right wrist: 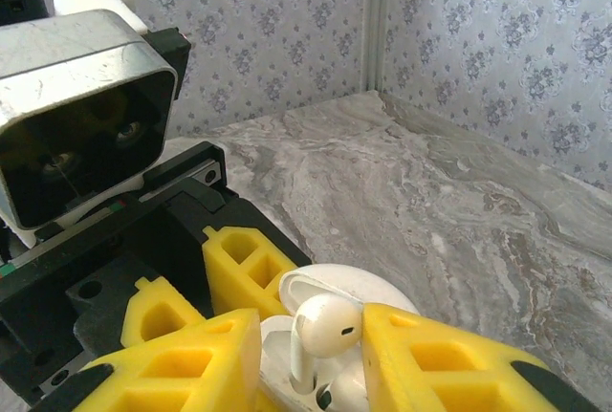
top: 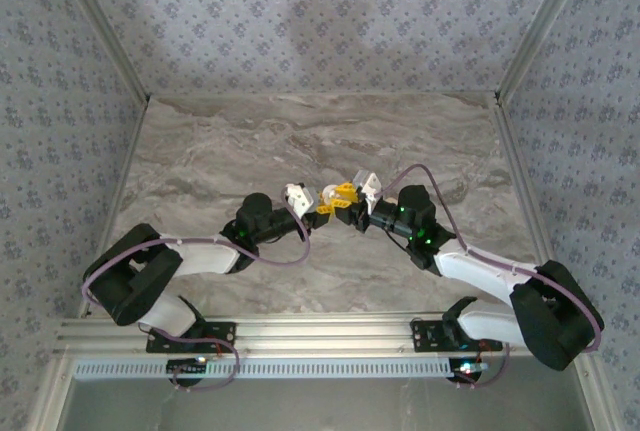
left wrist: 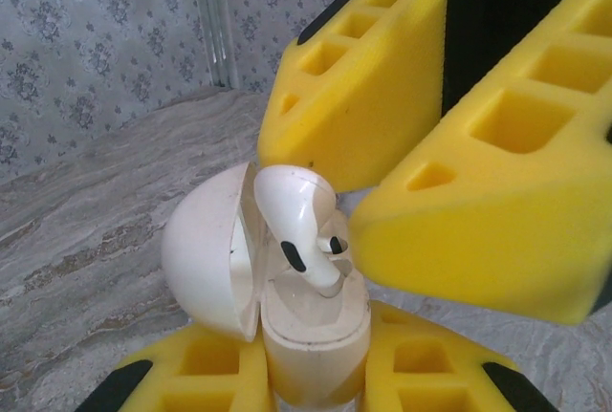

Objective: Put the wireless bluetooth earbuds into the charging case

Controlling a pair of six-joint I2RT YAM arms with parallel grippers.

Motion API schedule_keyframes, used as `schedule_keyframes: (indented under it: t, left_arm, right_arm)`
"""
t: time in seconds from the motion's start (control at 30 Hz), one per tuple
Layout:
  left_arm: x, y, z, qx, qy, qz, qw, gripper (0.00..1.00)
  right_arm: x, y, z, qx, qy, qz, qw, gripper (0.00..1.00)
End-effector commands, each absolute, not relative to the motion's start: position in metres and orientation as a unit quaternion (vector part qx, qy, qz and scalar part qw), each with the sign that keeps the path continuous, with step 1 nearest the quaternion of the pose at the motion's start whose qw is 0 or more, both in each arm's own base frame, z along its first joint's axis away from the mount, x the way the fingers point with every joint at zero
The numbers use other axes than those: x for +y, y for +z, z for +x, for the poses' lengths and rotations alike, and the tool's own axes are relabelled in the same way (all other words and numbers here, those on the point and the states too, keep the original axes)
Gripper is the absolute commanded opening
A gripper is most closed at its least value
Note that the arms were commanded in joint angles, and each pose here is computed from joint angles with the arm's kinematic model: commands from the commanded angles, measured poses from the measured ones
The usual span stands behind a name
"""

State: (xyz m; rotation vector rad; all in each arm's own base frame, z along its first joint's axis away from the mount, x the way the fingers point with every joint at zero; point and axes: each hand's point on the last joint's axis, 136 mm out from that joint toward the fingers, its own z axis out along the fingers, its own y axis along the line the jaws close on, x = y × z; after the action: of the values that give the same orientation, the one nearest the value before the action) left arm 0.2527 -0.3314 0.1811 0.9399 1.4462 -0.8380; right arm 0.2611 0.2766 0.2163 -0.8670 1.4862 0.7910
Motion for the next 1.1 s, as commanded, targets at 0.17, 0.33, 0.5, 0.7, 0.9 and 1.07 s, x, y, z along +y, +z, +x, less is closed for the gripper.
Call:
schedule_keyframes:
  t: [0.17,0.33,0.5,0.7,0.9,1.07]
  left_arm:
    - [-0.335,0.222,0.253,0.575,-0.365,0.396,0.615,0.08]
    - [-0.334,0.218,0.253,0.580,-0.361,0.396,0.613,0.08]
    - [-0.333,0.214,0.254,0.586,-0.357,0.398,0.610,0.08]
    - [-0.331,0.208,0.256,0.593,-0.350,0.399,0.606,0.08]
    - [-0.328,0.200,0.255,0.602,-0.343,0.400,0.600,0.08]
    - [-0.327,0.197,0.254,0.607,-0.341,0.401,0.596,0.08]
  right_arm:
    - [0.276,0.222,0.261,0.637,0.334,-0.374,0.586,0.40]
    - [0.274,0.236,0.256,0.623,0.336,-0.377,0.598,0.44]
    - [0.271,0.252,0.248,0.609,0.339,-0.380,0.608,0.47]
    - [0.265,0.268,0.239,0.613,0.350,-0.374,0.602,0.49]
    - [0.257,0.262,0.241,0.705,0.372,-0.304,0.522,0.46]
    - [0.253,0.257,0.241,0.760,0.392,-0.241,0.459,0.44]
